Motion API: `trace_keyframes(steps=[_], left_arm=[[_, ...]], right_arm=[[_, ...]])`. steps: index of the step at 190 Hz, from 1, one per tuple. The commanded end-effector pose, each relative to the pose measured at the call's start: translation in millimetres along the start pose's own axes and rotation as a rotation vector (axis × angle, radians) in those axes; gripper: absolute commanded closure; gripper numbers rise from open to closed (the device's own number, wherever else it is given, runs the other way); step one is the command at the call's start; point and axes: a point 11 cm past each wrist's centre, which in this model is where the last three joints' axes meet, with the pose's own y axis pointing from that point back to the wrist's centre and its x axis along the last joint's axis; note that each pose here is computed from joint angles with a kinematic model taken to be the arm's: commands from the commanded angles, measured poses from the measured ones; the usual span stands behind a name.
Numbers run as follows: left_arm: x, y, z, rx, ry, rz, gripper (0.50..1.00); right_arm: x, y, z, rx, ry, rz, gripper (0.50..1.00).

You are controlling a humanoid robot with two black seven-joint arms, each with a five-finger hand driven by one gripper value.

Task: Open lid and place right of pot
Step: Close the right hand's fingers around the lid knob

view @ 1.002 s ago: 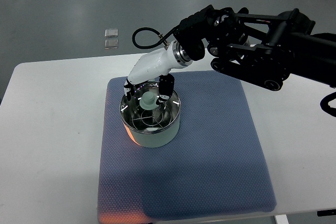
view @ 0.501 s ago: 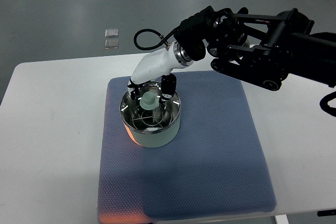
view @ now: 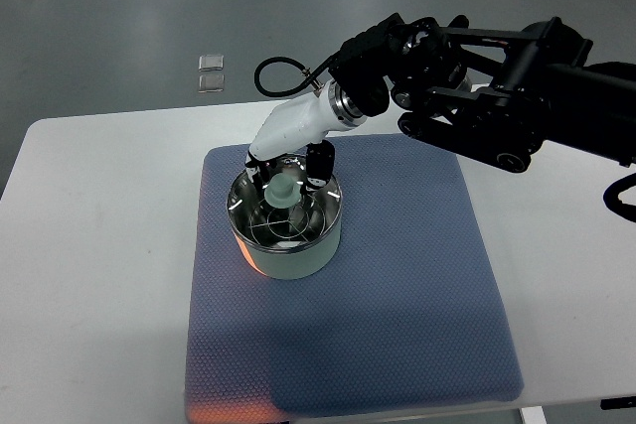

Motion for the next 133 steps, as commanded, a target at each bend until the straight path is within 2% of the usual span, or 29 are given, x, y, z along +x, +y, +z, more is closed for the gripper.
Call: trace_keyframes(steps=[1, 96, 133], left_arm=[[0.0, 0.0, 0.1, 0.000, 0.000, 0.000, 0.500], [-0.1, 0.1, 2.0, -0.003, 0.001, 0.000, 0.500], [-0.1, 0.1, 2.0, -0.003, 0.001, 0.000, 0.500]], right_arm=[[0.2, -2.0, -1.6, 0.003, 0.002, -0.001, 0.771], [-1.3, -3.9, 1.4, -0.010, 0.006, -0.009, 0.777], [-0.7, -3.6, 1.5, -0.011, 0.008, -0.009, 0.795]])
